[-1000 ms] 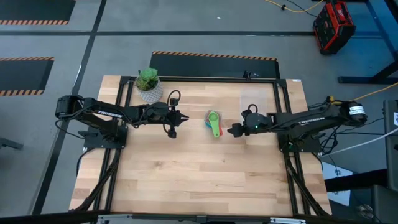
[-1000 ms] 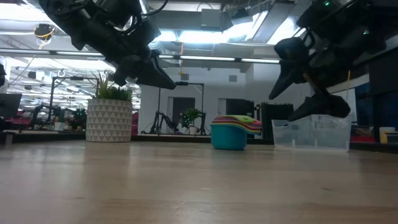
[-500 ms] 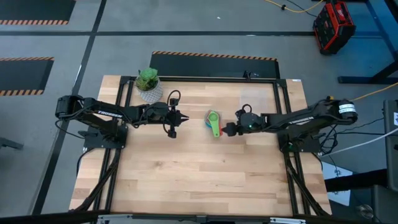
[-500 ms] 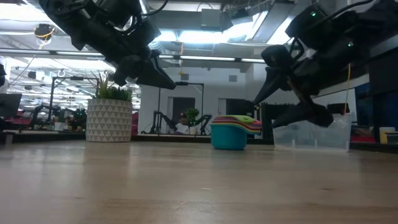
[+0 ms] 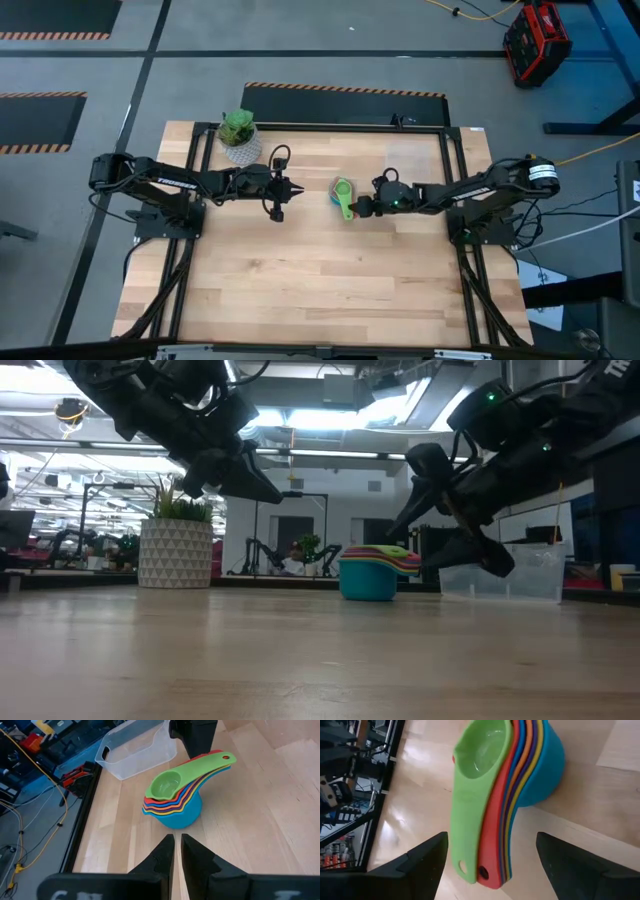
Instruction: Nest measuring cups in basket
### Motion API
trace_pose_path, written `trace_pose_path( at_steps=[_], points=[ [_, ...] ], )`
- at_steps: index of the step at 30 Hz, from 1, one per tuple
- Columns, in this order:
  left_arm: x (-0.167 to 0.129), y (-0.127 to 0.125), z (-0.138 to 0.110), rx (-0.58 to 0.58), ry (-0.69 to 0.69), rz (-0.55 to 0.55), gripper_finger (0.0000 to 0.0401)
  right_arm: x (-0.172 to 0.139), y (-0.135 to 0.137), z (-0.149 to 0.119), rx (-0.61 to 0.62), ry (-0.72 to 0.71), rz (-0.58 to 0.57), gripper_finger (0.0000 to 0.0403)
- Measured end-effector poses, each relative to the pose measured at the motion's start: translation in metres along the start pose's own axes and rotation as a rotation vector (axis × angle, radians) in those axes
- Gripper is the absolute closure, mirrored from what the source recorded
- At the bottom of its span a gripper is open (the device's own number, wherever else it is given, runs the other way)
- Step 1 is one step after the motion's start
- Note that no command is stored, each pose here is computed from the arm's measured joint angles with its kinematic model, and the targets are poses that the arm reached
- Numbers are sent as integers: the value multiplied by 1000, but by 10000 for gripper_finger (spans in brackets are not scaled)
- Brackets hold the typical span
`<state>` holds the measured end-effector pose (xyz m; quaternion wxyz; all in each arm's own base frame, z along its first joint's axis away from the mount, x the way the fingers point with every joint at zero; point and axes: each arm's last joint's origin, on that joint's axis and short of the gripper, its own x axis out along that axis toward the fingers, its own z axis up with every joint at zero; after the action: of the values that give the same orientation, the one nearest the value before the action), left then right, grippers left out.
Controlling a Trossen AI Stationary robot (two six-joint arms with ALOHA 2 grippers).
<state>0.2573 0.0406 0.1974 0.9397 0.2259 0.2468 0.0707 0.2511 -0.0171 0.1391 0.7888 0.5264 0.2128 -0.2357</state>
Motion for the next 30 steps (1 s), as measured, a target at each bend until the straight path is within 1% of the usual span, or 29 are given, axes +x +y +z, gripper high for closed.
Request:
trace_pose_path(
  at_steps=[12,21,30],
  points=[
    [0,0,0,0,0,0,374,9,-2,1,-11,-2,33,96],
    [0,0,0,0,0,0,374,14,-4,0,-14,-4,30,96],
    [0,0,0,0,0,0,374,31,-6,-2,-4,-35,105,96]
  ],
)
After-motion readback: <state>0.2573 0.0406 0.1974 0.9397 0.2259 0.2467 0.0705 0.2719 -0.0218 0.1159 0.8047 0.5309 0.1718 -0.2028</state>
